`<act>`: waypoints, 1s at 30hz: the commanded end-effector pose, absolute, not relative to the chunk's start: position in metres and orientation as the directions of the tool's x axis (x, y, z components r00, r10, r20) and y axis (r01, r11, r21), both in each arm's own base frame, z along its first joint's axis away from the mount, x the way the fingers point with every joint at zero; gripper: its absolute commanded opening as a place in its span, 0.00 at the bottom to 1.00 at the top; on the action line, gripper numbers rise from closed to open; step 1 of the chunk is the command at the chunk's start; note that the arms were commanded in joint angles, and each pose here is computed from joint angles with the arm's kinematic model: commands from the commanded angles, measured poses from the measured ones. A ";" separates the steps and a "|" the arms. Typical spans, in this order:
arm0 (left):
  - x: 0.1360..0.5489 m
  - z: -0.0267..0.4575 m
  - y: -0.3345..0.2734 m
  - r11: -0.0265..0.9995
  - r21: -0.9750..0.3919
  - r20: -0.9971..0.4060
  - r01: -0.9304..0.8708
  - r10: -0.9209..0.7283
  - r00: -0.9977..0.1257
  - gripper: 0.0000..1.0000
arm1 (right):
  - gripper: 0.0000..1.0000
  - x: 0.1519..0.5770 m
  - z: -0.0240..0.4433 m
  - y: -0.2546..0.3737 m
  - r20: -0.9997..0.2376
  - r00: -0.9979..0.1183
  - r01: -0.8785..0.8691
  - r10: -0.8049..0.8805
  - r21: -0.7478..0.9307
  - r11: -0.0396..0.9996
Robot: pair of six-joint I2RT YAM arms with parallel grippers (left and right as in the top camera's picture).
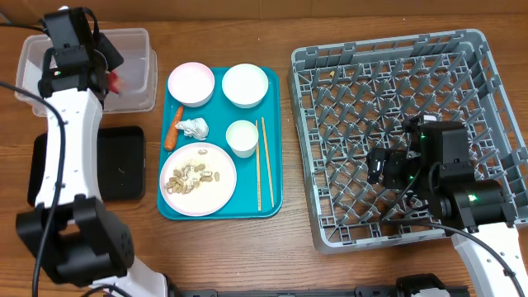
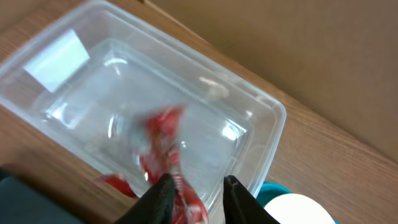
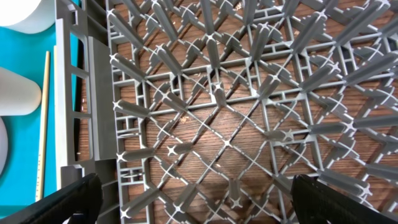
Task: Sort waste into correct bins and load items into the dishwasher
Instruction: 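Carry the wrapper to the clear bin and release it, then grasp the crumpled white tissue on the teal tray with the left gripper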
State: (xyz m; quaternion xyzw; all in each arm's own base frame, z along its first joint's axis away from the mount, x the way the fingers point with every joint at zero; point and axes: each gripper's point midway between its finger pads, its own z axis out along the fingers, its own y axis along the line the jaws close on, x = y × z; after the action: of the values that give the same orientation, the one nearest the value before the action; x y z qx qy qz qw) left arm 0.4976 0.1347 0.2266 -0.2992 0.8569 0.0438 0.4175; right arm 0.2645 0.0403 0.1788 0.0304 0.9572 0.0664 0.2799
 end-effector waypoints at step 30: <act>0.369 0.101 -0.029 0.967 -0.099 -0.102 -0.234 -0.244 -0.964 0.58 | 1.00 0.269 0.190 0.041 -0.555 -0.826 0.016 0.099 0.153 0.988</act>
State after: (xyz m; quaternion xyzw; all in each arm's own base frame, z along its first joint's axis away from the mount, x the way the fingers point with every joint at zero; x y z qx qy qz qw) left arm 0.3653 -0.0282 0.1063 -0.1430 0.9868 -0.0701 0.0288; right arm 0.2642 0.0403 0.1784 0.0306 0.9577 0.0661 0.2783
